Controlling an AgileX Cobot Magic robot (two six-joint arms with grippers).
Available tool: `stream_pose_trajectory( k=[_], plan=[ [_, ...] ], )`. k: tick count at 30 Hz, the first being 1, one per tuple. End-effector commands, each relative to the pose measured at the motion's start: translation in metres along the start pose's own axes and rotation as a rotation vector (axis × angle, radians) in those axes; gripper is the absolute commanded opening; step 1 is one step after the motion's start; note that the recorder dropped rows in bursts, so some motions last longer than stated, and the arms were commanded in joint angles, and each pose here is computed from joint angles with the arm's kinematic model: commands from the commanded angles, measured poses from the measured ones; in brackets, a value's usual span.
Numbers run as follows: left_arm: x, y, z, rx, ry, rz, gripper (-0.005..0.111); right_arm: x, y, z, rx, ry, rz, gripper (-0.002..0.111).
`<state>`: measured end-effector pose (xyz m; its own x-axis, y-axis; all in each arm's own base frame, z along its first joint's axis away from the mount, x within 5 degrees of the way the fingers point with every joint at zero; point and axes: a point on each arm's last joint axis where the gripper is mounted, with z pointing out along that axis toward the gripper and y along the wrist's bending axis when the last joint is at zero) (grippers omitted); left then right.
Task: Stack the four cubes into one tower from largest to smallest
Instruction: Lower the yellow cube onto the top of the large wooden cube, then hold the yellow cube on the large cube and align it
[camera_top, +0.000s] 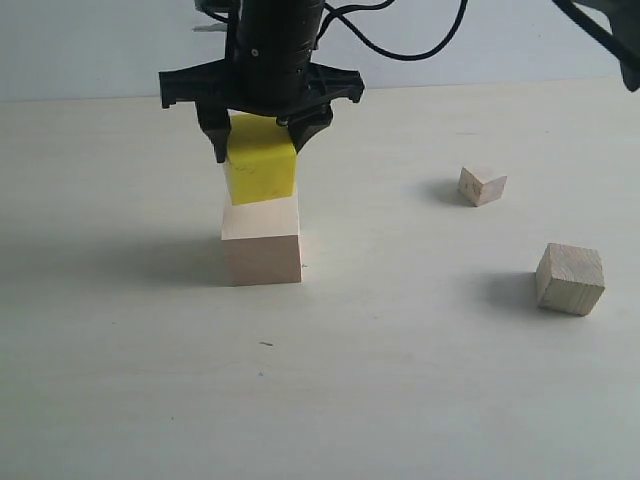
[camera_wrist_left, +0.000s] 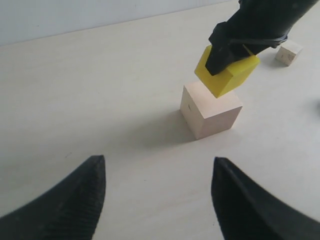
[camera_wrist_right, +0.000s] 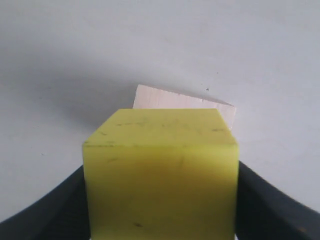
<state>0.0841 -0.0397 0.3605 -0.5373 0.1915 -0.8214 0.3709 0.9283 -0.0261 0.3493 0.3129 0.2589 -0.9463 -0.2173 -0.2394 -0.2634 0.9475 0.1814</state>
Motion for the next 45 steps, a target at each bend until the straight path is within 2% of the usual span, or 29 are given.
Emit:
stream_pose_trajectory(
  k=[1,27,45],
  plan=[
    [-0.001,0.000,0.001,0.003,-0.015,-0.003,0.060,-0.001,0.001,-0.005,-0.002,-0.022,0.020,0.000],
    [-0.002,-0.001,0.001,0.009,-0.027,-0.005,0.060,0.002,0.007,-0.005,0.003,-0.022,0.032,0.000],
    [-0.002,-0.002,0.001,0.016,-0.025,-0.010,0.060,0.001,0.004,0.005,0.036,-0.020,0.100,0.000]
  ],
)
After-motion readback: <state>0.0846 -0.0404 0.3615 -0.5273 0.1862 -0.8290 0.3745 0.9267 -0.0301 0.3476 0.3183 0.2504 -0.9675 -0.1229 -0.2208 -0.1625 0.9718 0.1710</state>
